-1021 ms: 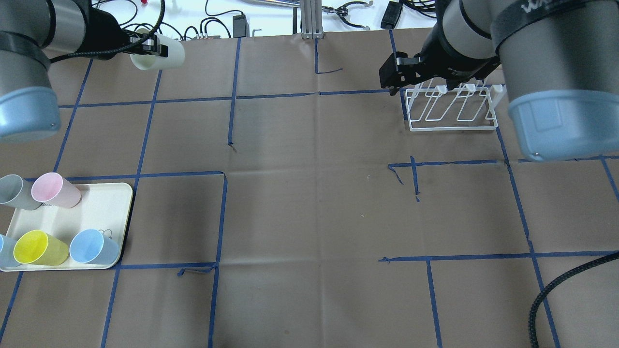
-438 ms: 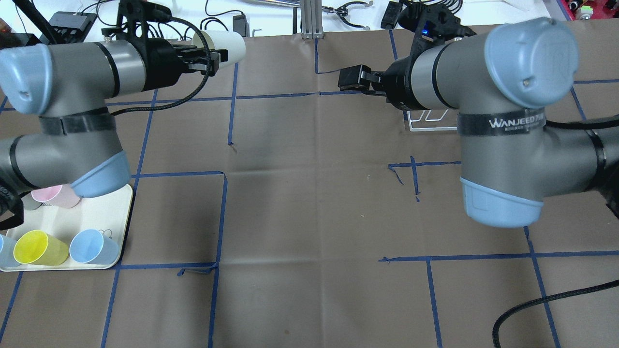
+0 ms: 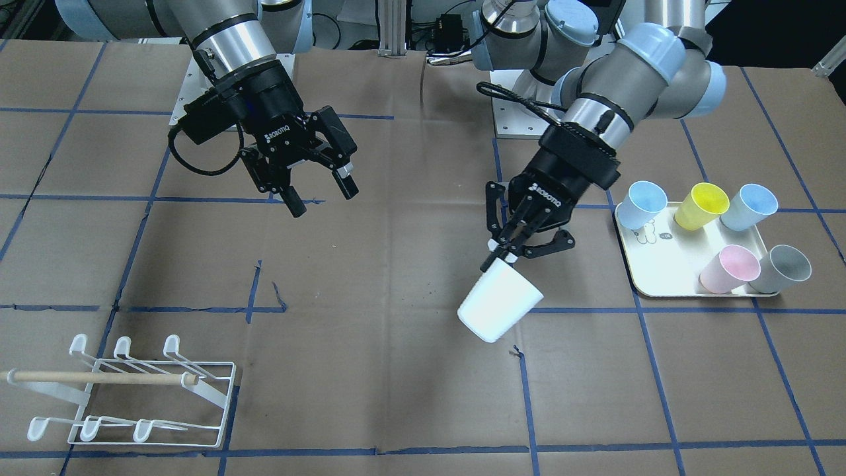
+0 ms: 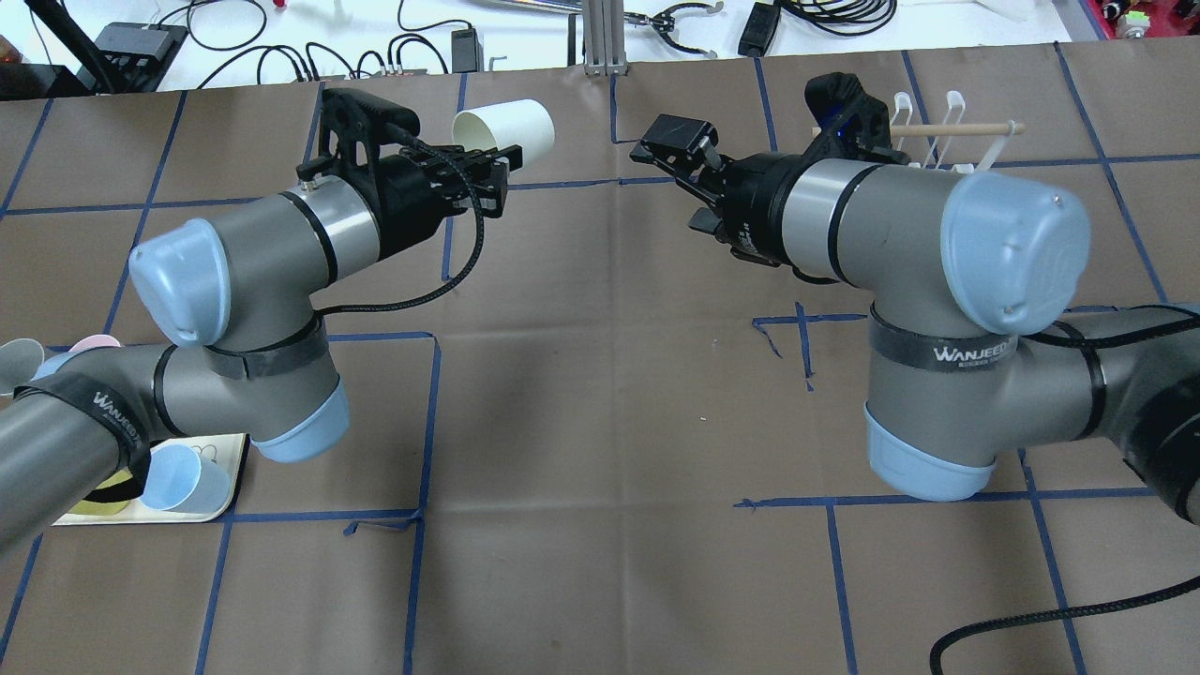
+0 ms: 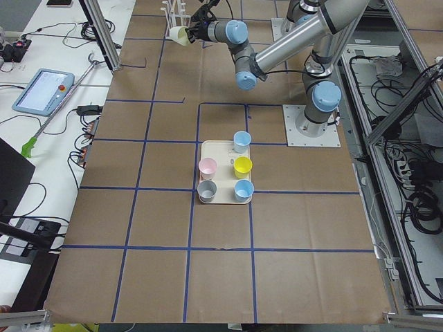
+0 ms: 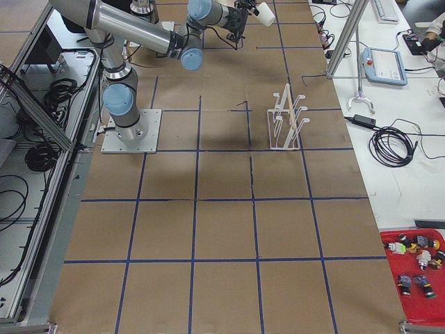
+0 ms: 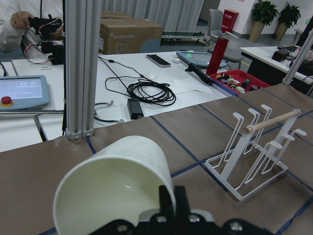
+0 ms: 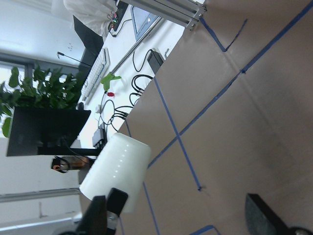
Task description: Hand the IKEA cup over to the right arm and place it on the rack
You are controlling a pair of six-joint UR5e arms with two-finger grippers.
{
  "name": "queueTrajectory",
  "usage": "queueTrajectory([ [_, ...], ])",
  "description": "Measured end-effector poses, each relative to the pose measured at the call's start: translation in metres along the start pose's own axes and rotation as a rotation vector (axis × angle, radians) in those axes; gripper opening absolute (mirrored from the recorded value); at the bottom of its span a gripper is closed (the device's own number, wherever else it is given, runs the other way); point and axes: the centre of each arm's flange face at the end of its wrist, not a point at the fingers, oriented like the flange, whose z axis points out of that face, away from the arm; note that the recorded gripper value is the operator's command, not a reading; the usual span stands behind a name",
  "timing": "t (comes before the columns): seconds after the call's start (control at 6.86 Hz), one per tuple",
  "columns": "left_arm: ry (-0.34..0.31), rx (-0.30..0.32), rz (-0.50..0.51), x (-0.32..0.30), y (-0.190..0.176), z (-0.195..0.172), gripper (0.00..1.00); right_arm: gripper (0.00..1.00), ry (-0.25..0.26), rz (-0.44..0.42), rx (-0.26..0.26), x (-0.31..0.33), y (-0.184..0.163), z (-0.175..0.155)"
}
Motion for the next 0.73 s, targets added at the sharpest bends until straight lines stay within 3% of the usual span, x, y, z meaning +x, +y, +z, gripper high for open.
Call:
queueTrajectory([
  [0.15, 0.029, 0.027, -0.048, 0.016, 0.004, 0.003, 0.00, 1.00, -0.069, 0.134, 0.015, 0.005, 0.005, -0.002],
  [0.29, 0.064, 0.040, -0.104, 0.029, 0.006, 0.003, 0.00, 1.00, -0.116, 0.215, 0.022, 0.011, 0.008, 0.001],
  [0.73, 0.121, 0.049, -0.191, 0.041, 0.008, 0.001, 0.00, 1.00, -0.132, 0.282, 0.021, 0.023, 0.009, 0.011],
])
